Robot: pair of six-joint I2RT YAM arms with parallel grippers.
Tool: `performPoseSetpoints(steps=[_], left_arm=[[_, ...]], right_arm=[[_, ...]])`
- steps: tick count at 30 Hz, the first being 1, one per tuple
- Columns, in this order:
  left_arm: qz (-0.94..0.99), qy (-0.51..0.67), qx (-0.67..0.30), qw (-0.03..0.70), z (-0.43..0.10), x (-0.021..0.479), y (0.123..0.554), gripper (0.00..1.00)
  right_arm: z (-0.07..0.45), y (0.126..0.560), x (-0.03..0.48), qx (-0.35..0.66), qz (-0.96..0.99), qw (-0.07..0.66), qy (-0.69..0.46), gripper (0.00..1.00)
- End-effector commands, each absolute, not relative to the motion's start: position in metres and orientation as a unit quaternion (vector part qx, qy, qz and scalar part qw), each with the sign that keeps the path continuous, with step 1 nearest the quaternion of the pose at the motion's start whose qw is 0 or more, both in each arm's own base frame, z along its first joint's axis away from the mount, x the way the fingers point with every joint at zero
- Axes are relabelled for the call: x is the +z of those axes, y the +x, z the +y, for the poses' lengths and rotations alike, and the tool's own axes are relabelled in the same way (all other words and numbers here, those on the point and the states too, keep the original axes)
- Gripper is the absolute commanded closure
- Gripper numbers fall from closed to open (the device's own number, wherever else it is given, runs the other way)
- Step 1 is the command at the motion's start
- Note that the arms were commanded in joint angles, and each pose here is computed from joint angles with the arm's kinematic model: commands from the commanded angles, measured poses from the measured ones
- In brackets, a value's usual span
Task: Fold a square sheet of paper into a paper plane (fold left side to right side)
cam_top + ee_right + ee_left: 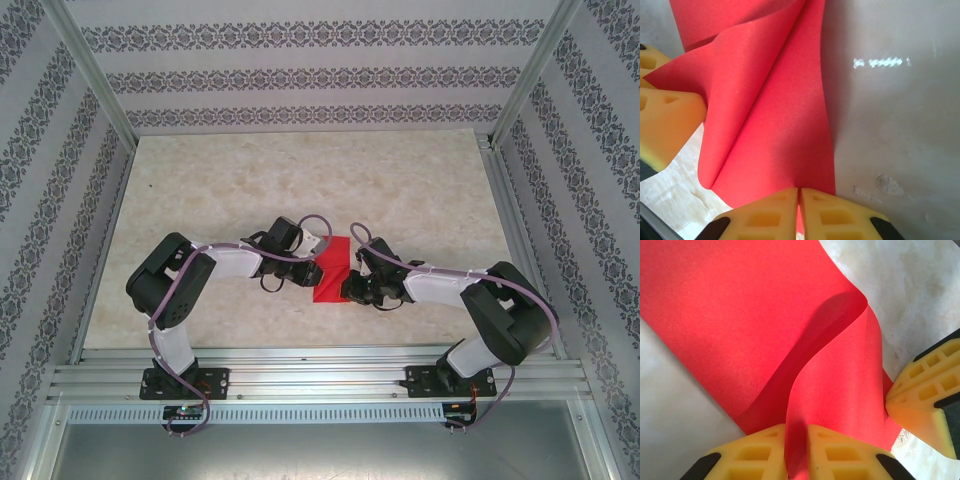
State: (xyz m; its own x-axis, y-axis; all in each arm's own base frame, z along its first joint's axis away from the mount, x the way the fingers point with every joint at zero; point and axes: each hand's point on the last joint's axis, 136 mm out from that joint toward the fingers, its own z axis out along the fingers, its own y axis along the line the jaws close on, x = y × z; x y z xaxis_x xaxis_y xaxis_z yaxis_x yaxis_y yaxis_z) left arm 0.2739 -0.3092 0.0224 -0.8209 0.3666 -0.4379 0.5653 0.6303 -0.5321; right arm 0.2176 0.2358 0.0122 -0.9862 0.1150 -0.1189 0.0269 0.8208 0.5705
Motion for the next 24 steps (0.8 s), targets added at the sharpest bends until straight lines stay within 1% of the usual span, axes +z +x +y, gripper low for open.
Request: performPoseSetpoints(steps=[1,8,14,19,24], left_arm=[[0.894,0.265,-0.333,0.142,-0.305,0.01,0.276,0.82],[0.895,0.264,-0.331,0.142,-0.305,0.008,0.276,0.82],[0.893,0.265,-0.334,0.142,-0.307,0.009,0.278,0.82],[0.894,0.265,-0.332,0.141,-0.307,0.007,0.279,0.82],[0.895,0.266,-0.33,0.139,-0.306,0.005,0.278,0.82]], right_arm=[[0.23,0.221,0.018,0.277,0.956,0.093,0.031,0.87],[0.229,0.237,0.052,0.312,0.94,0.132,0.048,0.85],[0.244,0.258,0.072,0.361,0.914,0.168,0.075,0.87],[0.26,0.277,0.076,0.377,0.904,0.179,0.087,0.87],[0.269,0.284,0.067,0.372,0.908,0.172,0.087,0.87]])
